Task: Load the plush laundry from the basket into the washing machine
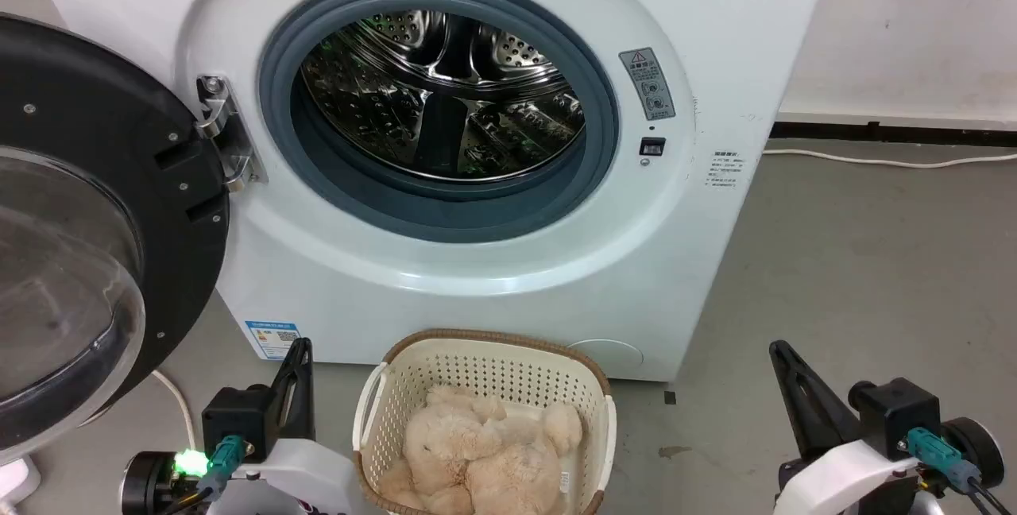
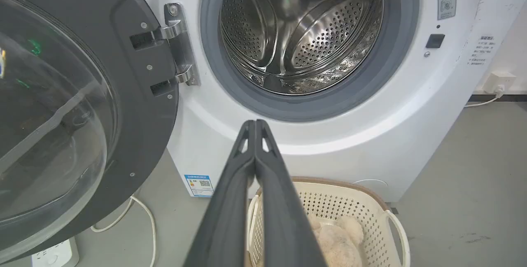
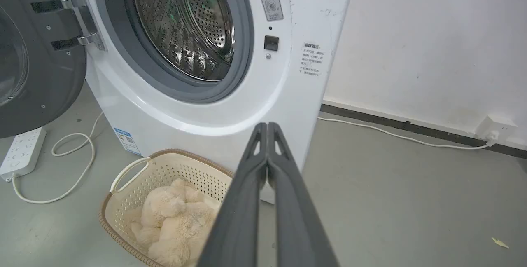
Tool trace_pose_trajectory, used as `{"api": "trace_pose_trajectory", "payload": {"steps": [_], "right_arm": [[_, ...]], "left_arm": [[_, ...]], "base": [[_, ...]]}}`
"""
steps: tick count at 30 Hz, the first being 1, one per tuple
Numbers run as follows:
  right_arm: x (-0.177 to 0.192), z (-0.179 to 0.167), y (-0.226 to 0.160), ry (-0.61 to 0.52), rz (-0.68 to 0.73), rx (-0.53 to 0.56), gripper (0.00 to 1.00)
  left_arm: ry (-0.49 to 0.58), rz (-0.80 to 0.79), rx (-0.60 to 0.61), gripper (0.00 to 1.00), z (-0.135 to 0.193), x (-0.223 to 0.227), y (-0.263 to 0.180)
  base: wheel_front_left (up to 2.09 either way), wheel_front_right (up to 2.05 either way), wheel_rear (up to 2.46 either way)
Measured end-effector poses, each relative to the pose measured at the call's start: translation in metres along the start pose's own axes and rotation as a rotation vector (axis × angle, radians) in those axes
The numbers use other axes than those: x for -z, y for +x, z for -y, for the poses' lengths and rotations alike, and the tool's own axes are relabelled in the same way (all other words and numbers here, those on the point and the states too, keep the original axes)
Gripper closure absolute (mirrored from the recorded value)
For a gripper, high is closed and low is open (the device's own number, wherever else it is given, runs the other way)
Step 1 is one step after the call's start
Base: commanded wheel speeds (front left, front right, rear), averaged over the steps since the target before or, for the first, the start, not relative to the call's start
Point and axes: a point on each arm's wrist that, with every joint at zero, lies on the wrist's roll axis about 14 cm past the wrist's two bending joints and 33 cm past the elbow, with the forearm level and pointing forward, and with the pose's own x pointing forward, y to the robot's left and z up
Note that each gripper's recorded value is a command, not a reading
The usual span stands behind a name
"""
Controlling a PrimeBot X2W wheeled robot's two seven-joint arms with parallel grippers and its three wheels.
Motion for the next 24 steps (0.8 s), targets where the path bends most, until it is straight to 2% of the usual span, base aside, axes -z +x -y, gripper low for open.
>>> {"api": "trace_pose_trajectory", "payload": {"steps": [24], "right_arm": [[0.0000, 0.0000, 0.0000, 0.000, 0.000, 0.000, 1.00]], "left_arm": [[0.000, 0.000, 0.000, 1.00, 0.0000, 0.0000, 0.0000]], "base": [[0.00, 0.00, 0.00]]}}
